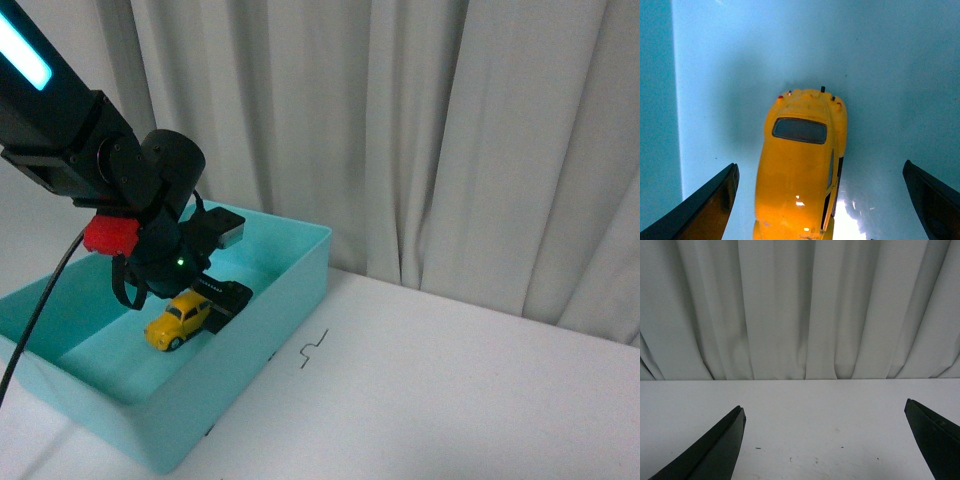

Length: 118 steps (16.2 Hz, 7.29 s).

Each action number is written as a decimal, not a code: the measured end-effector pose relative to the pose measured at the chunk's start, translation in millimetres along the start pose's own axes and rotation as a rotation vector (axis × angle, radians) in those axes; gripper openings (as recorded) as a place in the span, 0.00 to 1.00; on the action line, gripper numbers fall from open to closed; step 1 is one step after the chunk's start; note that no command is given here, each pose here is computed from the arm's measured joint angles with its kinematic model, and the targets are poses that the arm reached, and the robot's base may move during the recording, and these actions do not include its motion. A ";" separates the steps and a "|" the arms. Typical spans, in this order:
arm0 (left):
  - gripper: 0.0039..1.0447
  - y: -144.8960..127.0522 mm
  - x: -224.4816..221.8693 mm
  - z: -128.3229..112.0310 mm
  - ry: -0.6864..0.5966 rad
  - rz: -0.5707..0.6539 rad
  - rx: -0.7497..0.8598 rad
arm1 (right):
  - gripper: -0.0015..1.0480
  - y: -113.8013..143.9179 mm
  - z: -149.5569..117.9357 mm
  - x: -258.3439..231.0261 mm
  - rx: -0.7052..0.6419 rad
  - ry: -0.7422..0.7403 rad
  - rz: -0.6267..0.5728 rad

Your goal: Wind up and store yellow beetle toy

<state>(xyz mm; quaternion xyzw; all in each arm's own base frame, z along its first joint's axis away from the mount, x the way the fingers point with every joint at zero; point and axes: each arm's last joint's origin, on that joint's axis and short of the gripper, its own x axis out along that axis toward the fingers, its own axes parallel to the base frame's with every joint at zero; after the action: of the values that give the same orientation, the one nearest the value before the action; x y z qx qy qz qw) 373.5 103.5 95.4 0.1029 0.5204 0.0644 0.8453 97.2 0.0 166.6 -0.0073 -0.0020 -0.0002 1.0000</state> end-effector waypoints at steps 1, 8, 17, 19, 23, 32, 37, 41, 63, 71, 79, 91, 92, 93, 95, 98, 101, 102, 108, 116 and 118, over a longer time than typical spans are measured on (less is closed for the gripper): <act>0.93 1.7 -10.0 3.8 -0.037 -0.008 -0.003 | 0.94 0.0 0.0 0.0 0.000 0.000 0.000; 0.94 23.9 -160.6 -1.8 -0.422 -0.032 -0.051 | 0.94 0.0 0.0 0.0 0.000 0.000 0.000; 0.69 -18.0 -300.9 -130.7 -1.097 -0.075 -0.114 | 0.94 0.0 0.0 0.0 0.000 0.000 0.000; 0.46 -34.4 -282.4 -146.6 -1.120 -0.112 -0.174 | 0.94 0.0 0.0 0.0 0.000 0.000 0.000; 0.01 -56.1 -251.0 -167.7 -1.105 -0.138 -0.212 | 0.94 0.0 0.0 0.0 0.000 0.000 0.000; 0.01 -78.7 -222.6 -196.5 -1.090 -0.134 -0.214 | 0.94 0.0 0.0 0.0 0.000 0.000 0.000; 0.01 -79.4 -220.3 -198.3 -1.101 -0.133 -0.215 | 0.94 0.0 0.0 0.0 0.000 0.000 0.000; 0.01 -80.0 -218.1 -199.2 -1.097 -0.134 -0.214 | 0.94 0.0 0.0 0.0 0.000 0.000 0.000; 0.94 -82.9 -207.9 -204.5 -1.099 -0.134 -0.215 | 0.94 0.0 -0.1 0.0 0.000 0.001 0.000; 0.94 -82.8 -208.0 -204.4 -1.100 -0.134 -0.215 | 0.94 0.0 0.3 0.0 0.000 -0.003 0.000; 0.94 -82.9 -208.0 -204.5 -1.100 -0.134 -0.215 | 0.94 0.0 0.1 0.0 0.000 -0.001 0.000; 0.94 -82.9 -207.9 -204.5 -1.099 -0.133 -0.216 | 0.94 0.0 0.1 0.0 0.000 -0.002 0.000; 0.94 -82.9 -208.0 -204.4 -1.100 -0.135 -0.214 | 0.94 0.0 -0.2 0.0 0.000 0.002 -0.001; 0.94 -82.9 -208.1 -204.4 -1.102 -0.137 -0.213 | 0.94 0.0 -0.3 0.0 0.000 0.003 -0.001; 0.94 -83.0 -208.0 -204.5 -1.100 -0.136 -0.213 | 0.94 0.0 0.1 0.0 0.000 -0.001 -0.001; 0.94 -82.9 -207.9 -204.5 -1.099 -0.134 -0.215 | 0.94 0.0 0.0 0.0 0.000 0.000 0.000; 0.94 -82.9 -207.9 -204.5 -1.099 -0.134 -0.215 | 0.94 0.0 0.0 0.0 0.000 0.000 0.000; 0.94 -82.9 -207.9 -204.5 -1.099 -0.134 -0.215 | 0.94 0.0 0.0 0.0 0.000 0.000 0.000; 0.94 -82.9 -207.9 -204.5 -1.099 -0.134 -0.215 | 0.94 0.0 0.0 0.0 0.000 0.000 0.000; 0.94 -82.9 -208.0 -204.5 -1.100 -0.134 -0.215 | 0.94 0.0 0.1 0.0 0.000 -0.001 0.000; 0.94 -82.8 -208.2 -204.4 -1.102 -0.134 -0.215 | 0.94 0.0 0.4 0.0 0.000 -0.004 0.000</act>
<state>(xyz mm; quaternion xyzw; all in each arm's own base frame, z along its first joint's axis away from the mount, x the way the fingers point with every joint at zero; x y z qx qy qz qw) 97.4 0.0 166.5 0.0014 -0.0020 0.0000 1.0000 97.2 0.0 167.0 -0.0072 -0.0039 -0.0004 1.0000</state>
